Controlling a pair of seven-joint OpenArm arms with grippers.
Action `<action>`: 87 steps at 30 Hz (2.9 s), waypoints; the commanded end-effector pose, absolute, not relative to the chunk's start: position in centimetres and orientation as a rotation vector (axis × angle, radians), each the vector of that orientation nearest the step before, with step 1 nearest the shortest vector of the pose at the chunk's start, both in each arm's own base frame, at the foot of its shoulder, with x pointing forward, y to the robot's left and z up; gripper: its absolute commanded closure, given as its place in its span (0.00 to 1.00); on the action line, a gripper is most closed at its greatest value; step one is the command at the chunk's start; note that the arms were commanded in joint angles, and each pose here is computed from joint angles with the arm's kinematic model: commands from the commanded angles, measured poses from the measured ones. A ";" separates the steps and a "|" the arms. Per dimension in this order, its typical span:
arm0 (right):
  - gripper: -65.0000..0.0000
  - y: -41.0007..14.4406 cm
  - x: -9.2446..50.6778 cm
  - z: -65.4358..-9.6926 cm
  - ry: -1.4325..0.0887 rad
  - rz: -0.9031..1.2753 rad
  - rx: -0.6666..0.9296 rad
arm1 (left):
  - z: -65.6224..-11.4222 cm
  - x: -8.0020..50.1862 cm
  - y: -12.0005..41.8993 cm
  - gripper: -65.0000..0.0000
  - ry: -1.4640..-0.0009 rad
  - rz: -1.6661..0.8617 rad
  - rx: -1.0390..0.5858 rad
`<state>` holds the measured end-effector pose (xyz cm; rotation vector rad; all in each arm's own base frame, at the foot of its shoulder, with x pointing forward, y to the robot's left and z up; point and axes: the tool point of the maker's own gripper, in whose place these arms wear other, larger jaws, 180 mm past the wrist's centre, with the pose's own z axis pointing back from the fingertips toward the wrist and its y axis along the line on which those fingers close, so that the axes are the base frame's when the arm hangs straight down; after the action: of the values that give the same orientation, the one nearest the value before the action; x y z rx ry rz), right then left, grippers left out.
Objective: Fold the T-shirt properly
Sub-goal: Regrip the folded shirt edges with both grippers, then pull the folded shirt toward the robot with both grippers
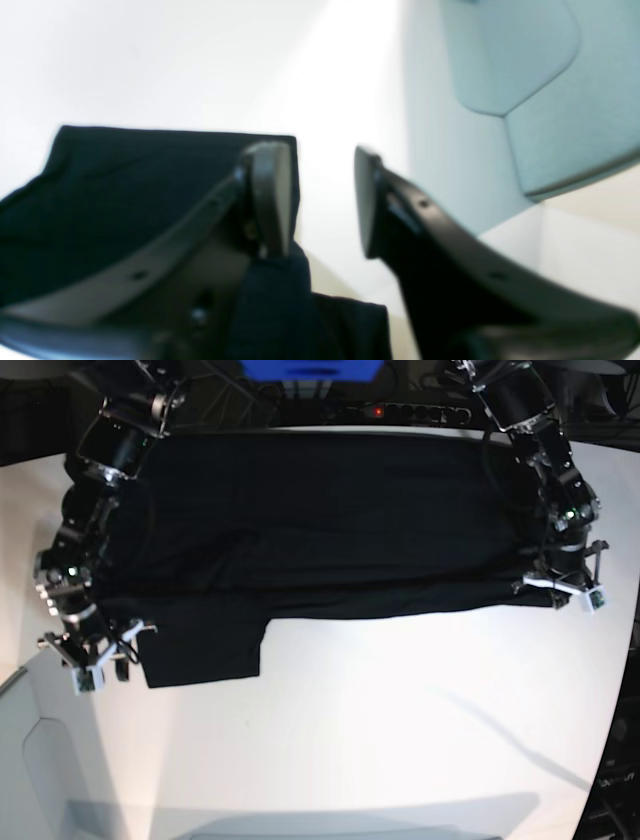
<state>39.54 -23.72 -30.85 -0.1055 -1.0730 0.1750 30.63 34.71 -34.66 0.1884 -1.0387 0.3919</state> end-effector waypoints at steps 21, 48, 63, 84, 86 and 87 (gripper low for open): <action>0.57 -23.4 48.1 -37.4 -0.984 0.099 0.053 | -32.8 31.4 35.3 1.00 -1.098 0.382 0.209; 0.57 -24.6 46.0 -38.8 -0.984 0.093 0.027 | -32.9 31.3 35.3 1.00 -1.097 0.382 0.209; 0.57 -23.8 44.5 -38.8 -0.942 0.129 0.000 | -32.9 31.4 35.2 1.00 -1.096 0.378 0.206; 1.00 -22.9 43.9 -40.3 -0.890 0.159 0.016 | -32.6 31.4 35.3 1.00 -1.102 0.379 0.209; 1.00 -23.2 44.4 -38.2 -0.948 0.178 -0.015 | -32.4 31.4 35.3 1.00 -1.108 0.378 0.212; 1.00 -23.4 44.0 -37.9 -0.950 0.187 -0.029 | -32.3 31.5 35.3 1.00 -1.111 0.379 0.210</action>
<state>42.63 -22.65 -39.96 -0.0134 -0.8893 0.1930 30.76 34.64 -34.25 0.1895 -1.0507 0.3874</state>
